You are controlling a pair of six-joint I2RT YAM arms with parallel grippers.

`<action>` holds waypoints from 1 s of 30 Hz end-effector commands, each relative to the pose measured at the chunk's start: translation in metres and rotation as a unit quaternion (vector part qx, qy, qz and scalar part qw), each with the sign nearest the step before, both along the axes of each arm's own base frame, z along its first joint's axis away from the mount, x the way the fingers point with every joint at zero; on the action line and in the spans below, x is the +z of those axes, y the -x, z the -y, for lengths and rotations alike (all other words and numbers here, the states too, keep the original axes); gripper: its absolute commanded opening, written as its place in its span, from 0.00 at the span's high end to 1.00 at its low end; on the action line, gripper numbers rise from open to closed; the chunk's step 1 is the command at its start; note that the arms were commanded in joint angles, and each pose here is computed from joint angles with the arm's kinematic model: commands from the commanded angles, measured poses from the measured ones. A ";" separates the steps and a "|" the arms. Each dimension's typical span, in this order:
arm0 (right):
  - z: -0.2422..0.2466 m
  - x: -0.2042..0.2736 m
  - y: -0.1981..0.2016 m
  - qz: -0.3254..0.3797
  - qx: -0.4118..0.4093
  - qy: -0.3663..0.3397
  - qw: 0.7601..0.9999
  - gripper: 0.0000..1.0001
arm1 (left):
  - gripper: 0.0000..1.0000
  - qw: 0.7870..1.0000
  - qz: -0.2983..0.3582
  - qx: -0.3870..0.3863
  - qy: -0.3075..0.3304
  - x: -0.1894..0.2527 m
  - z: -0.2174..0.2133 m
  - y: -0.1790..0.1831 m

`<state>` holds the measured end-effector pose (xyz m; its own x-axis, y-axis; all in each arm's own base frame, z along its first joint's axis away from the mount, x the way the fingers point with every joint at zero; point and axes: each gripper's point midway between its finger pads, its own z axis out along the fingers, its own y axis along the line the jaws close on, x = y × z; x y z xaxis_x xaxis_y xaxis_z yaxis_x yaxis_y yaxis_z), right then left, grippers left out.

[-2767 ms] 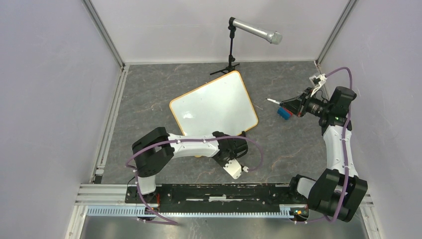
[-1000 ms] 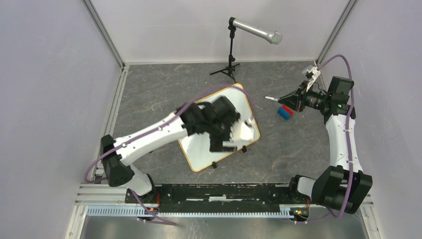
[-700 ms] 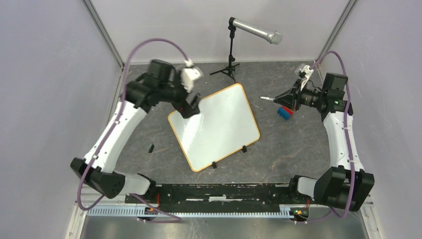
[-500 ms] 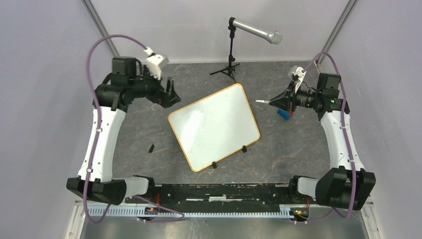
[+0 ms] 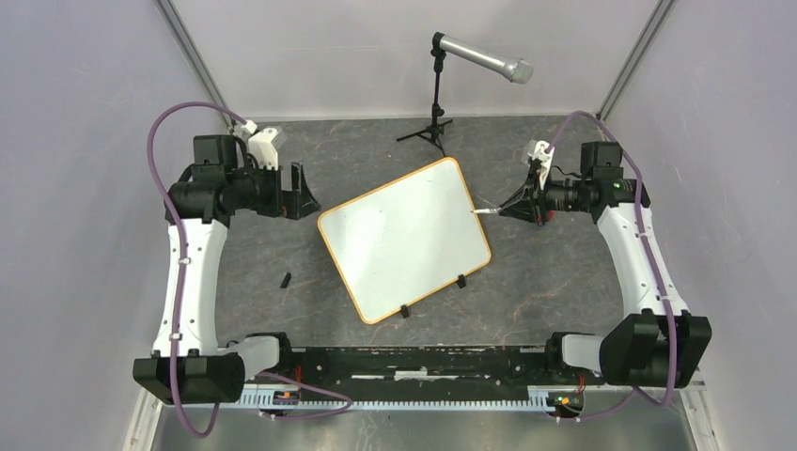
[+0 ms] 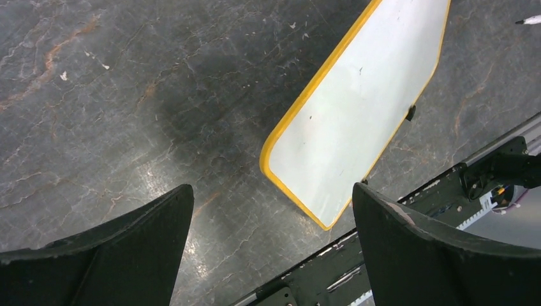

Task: Write a sentence on the whiteboard
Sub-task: Move the whiteboard to the center of the board.

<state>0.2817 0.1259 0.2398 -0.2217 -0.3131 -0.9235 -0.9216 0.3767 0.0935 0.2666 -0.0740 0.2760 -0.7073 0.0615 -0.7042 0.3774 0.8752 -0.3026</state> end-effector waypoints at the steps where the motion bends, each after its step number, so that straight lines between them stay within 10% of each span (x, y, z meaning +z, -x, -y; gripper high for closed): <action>1: -0.003 0.000 0.016 0.015 0.018 0.014 1.000 1.00 | 0.00 0.999 -0.012 -0.024 0.037 0.002 0.012 0.007; 17: -0.040 0.022 0.029 0.029 0.035 0.000 0.999 1.00 | 0.19 0.978 -0.008 -0.145 0.150 0.004 0.060 -0.074; 30: -0.064 0.018 0.053 0.019 0.083 0.005 0.996 1.00 | 0.48 0.951 -0.076 -0.242 0.176 -0.047 0.145 -0.062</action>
<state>0.2367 0.1828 0.2501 -0.1691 -0.3622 -0.9166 -0.9656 0.2471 0.0805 0.3289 -0.2020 0.2173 -0.7772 0.1958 -0.5981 0.6016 0.5098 -0.6149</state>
